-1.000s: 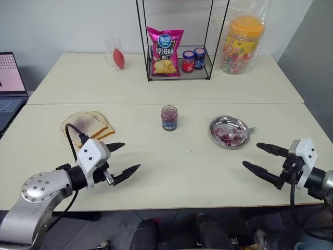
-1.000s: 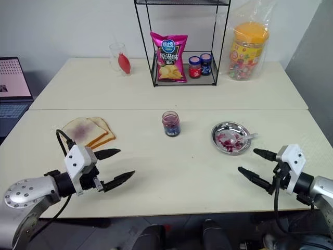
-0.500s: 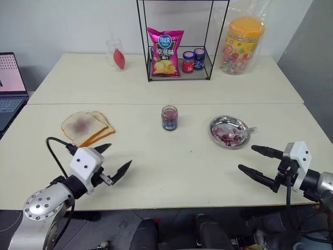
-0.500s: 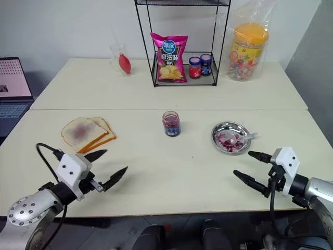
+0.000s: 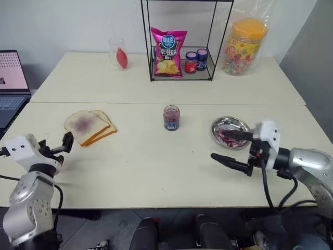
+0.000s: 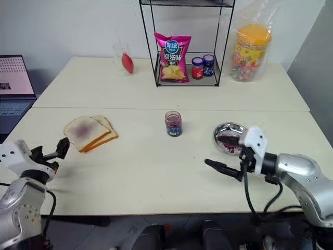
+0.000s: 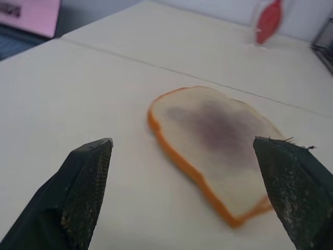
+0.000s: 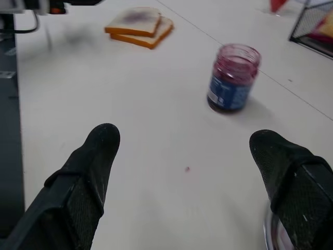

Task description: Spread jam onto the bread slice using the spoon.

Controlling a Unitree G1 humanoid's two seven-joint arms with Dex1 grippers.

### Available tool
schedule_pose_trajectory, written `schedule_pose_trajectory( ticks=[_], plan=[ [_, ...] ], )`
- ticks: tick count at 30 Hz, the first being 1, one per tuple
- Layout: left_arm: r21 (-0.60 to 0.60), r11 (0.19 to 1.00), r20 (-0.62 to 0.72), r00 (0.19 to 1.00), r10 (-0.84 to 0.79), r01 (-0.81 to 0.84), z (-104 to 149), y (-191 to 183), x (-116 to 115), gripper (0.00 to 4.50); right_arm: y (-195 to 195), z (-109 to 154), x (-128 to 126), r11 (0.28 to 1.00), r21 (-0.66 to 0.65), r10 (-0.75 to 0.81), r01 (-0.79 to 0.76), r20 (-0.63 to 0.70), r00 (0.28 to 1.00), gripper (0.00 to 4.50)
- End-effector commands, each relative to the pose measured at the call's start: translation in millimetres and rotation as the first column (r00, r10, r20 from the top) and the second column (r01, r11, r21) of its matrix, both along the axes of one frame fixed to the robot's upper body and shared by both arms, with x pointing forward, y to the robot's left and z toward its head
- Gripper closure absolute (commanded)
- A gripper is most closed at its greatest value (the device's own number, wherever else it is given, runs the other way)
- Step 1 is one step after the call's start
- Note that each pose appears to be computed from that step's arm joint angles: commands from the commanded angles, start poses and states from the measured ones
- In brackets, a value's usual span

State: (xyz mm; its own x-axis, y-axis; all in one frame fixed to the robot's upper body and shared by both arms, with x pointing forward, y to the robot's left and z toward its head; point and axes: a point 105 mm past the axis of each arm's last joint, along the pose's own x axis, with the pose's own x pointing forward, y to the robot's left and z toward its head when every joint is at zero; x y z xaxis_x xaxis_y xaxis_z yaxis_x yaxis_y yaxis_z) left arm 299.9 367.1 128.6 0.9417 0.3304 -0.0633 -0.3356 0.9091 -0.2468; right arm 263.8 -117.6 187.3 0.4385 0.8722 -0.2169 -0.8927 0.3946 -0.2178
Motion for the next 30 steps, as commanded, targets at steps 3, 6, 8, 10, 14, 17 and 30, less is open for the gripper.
schedule_pose_trajectory(
  ticks=[3,6,8,10,14,17,30],
  plan=[
    [-0.087,0.996,-0.028,0.999,0.017,-0.019,-1.4,1.7,26.4,0.00,18.4,16.5,8.3,0.999,-0.010,0.048,-0.048,-0.006,0.999,0.09],
    [-0.164,0.986,-0.035,0.999,0.002,-0.008,-6.1,-3.8,37.1,0.00,23.6,21.0,11.0,0.997,-0.016,0.075,-0.075,-0.005,0.997,0.09],
    [-0.191,0.982,-0.043,0.999,-0.005,-0.004,-8.3,-7.2,40.8,0.00,24.9,21.6,12.1,0.996,-0.023,0.081,-0.081,-0.005,0.997,0.09],
    [-0.217,0.976,-0.049,0.999,-0.020,0.009,-9.9,-12.2,44.6,0.00,26.0,22.1,12.2,0.996,-0.027,0.088,-0.088,-0.003,0.996,0.09],
    [-0.244,0.969,-0.056,0.997,-0.052,0.037,-11.3,-21.4,49.7,0.18,26.7,24.3,10.4,0.994,-0.023,0.104,-0.104,0.001,0.995,0.03],
    [-0.252,0.967,-0.040,0.998,-0.043,0.032,-8.2,-22.9,51.2,0.61,29.7,33.9,4.6,0.986,0.036,0.159,-0.160,0.035,0.987,0.00],
    [-0.238,0.971,0.007,1.000,0.004,-0.002,7.8,-17.9,53.5,3.32,30.6,35.4,2.5,0.985,0.042,0.166,-0.167,0.037,0.985,0.00]
  ],
)
